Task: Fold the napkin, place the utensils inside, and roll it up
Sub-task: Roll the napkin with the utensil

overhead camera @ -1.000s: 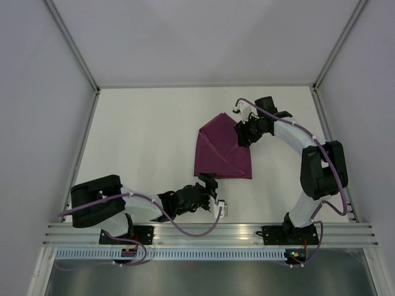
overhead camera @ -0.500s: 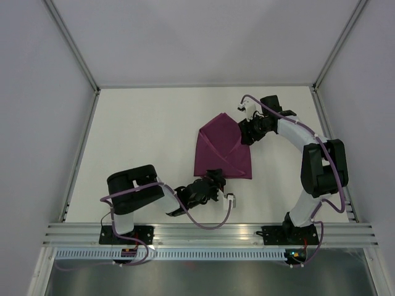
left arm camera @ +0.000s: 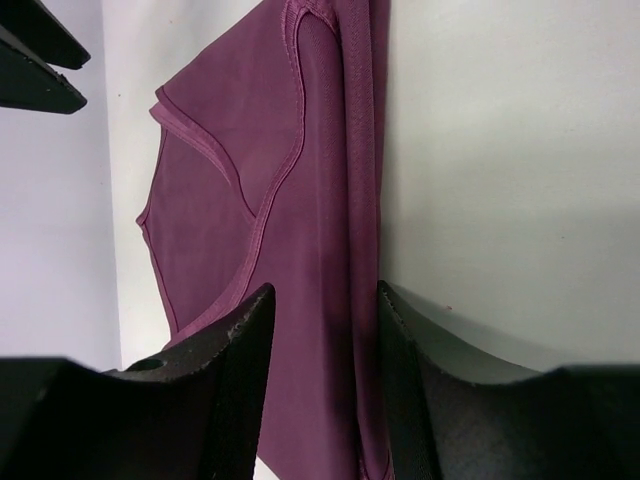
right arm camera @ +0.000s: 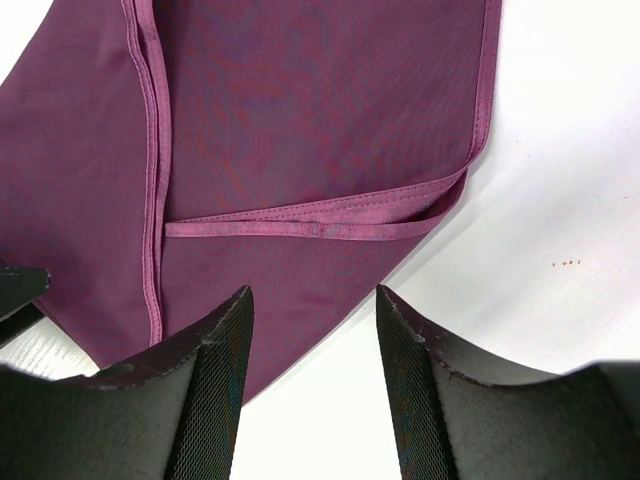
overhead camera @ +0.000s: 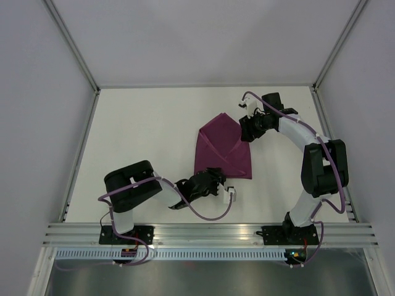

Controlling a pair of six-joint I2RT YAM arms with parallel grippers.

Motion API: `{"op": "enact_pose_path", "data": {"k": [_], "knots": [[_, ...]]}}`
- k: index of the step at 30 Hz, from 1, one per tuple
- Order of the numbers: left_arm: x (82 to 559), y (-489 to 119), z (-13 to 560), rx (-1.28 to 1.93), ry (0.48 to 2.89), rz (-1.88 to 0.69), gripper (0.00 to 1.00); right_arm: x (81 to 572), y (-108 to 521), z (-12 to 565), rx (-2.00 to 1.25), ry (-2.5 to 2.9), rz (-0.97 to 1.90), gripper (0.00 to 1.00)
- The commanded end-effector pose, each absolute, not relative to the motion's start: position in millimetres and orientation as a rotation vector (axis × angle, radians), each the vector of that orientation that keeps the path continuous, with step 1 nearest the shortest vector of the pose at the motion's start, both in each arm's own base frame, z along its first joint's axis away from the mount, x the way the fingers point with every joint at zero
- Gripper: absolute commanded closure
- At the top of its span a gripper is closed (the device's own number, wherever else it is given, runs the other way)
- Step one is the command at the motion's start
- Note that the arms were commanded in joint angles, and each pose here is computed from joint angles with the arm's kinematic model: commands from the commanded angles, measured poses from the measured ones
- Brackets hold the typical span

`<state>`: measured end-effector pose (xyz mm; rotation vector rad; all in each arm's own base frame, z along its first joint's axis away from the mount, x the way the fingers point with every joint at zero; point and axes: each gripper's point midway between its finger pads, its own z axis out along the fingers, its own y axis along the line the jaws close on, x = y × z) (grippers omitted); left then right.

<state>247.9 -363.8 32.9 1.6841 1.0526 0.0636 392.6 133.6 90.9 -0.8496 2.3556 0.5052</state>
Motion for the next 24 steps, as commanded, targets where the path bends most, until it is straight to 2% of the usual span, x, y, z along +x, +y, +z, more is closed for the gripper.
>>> {"op": "enact_pose_path", "data": {"k": [1, 7, 14, 24], "knots": [[249, -372, 30, 1.729, 1.024, 0.043, 0.50, 402, 139, 107, -0.843, 2.306, 0.532, 0.42], [253, -372, 26, 1.761, 1.037, 0.038, 0.64, 400, 139, 108, -0.857, 2.297, 0.528, 0.43], [253, -371, 20, 1.820, 1.081, -0.005, 0.96, 397, 138, 113, -0.874, 2.285, 0.522, 0.43], [248, -376, 32, 1.837, 1.249, -0.177, 0.98, 389, 134, 131, -0.904, 2.178, 0.485, 0.43]]}}
